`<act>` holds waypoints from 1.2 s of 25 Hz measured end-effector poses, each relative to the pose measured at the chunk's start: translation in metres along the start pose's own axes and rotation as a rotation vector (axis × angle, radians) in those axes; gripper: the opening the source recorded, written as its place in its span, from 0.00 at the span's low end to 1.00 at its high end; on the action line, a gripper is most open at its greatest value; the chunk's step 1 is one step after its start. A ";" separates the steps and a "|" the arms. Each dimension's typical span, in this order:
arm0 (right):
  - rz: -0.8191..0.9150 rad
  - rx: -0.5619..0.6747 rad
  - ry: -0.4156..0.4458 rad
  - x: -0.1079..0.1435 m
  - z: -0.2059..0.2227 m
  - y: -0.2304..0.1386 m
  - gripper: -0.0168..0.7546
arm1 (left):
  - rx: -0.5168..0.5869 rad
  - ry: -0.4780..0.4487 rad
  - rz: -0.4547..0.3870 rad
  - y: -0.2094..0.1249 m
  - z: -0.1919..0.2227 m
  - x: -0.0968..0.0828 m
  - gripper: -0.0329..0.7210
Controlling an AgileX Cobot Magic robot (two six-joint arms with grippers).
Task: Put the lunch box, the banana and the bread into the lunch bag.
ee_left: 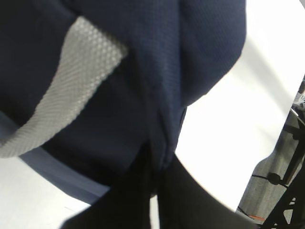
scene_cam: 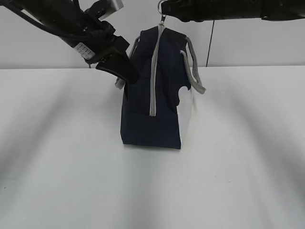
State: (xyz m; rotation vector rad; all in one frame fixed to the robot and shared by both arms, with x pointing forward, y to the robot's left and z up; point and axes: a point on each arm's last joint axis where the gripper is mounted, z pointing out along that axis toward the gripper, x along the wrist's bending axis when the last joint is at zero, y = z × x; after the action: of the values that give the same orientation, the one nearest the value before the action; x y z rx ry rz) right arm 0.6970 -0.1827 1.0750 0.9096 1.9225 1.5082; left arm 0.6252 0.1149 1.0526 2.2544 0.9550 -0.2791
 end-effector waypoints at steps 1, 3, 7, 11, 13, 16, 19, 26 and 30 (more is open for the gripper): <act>0.013 -0.002 0.012 -0.003 0.001 -0.001 0.00 | 0.001 0.000 0.000 0.000 0.000 0.000 0.04; 0.033 -0.001 0.041 -0.010 0.004 -0.004 0.00 | 0.002 0.000 0.000 0.000 0.000 0.000 0.04; 0.070 0.005 0.080 -0.025 0.009 -0.009 0.00 | 0.009 0.002 0.007 0.000 0.001 -0.001 0.04; 0.089 0.011 0.100 -0.039 0.017 -0.012 0.00 | 0.013 0.001 0.011 0.000 0.002 -0.003 0.04; 0.095 0.015 0.113 -0.044 0.023 -0.015 0.00 | 0.014 0.002 0.011 0.000 0.002 -0.003 0.04; 0.102 0.011 0.129 -0.051 0.031 -0.018 0.00 | 0.016 0.003 0.013 0.000 0.002 -0.002 0.04; 0.110 0.013 0.138 -0.060 0.040 -0.026 0.00 | 0.018 0.003 0.013 -0.001 0.002 -0.003 0.04; 0.142 0.017 0.128 -0.082 0.057 -0.049 0.00 | 0.024 0.001 0.013 -0.001 0.003 -0.003 0.04; 0.146 0.010 0.128 -0.088 0.067 -0.058 0.00 | 0.027 0.000 0.014 -0.002 0.003 -0.003 0.04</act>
State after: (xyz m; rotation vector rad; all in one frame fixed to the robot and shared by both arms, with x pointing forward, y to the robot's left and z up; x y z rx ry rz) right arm 0.7930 -0.2183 1.0025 0.9978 1.9918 1.6792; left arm 0.6222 0.1124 1.0512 2.2849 0.9402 -0.2874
